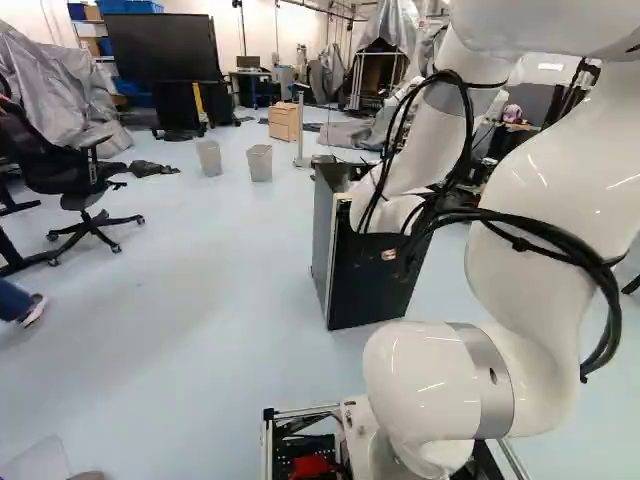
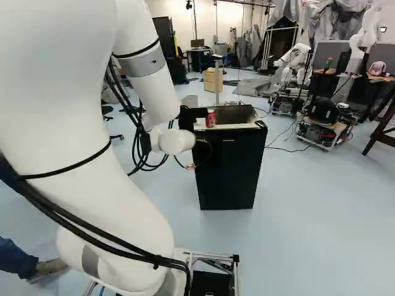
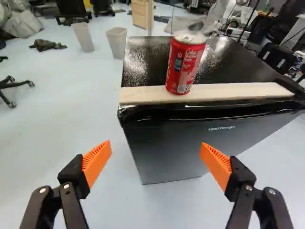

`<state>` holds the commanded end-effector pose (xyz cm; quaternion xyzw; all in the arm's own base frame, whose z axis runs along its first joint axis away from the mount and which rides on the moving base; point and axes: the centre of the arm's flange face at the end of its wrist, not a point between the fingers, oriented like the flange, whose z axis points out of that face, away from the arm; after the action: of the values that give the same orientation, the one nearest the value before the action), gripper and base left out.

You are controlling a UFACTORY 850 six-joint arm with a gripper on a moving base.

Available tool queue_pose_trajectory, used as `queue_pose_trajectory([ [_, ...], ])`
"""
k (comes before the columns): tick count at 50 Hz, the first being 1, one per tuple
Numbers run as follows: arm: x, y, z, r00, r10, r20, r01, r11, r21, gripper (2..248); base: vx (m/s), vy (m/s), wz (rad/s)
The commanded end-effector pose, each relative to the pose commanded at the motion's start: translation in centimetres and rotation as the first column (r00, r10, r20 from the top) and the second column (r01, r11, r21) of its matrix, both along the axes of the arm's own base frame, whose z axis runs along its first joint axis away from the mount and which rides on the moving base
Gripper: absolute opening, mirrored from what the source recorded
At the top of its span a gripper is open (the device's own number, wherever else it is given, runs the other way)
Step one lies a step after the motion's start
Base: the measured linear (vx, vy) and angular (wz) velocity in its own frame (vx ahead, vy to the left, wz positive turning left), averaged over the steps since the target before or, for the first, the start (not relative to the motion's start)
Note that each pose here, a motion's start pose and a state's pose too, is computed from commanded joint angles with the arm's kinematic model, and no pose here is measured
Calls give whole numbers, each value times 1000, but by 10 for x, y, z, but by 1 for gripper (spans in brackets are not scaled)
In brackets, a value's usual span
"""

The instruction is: Grab a drink from the fridge

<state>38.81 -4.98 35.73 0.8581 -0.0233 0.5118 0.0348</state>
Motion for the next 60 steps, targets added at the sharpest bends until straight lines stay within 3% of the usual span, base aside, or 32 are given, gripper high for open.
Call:
queue_pose_trajectory([
  [22,7,4,10,982,-134,132,129,990,49,247,0,0,0],
  [60,50,19,14,976,-102,193,95,994,50,247,0,0,0],
])
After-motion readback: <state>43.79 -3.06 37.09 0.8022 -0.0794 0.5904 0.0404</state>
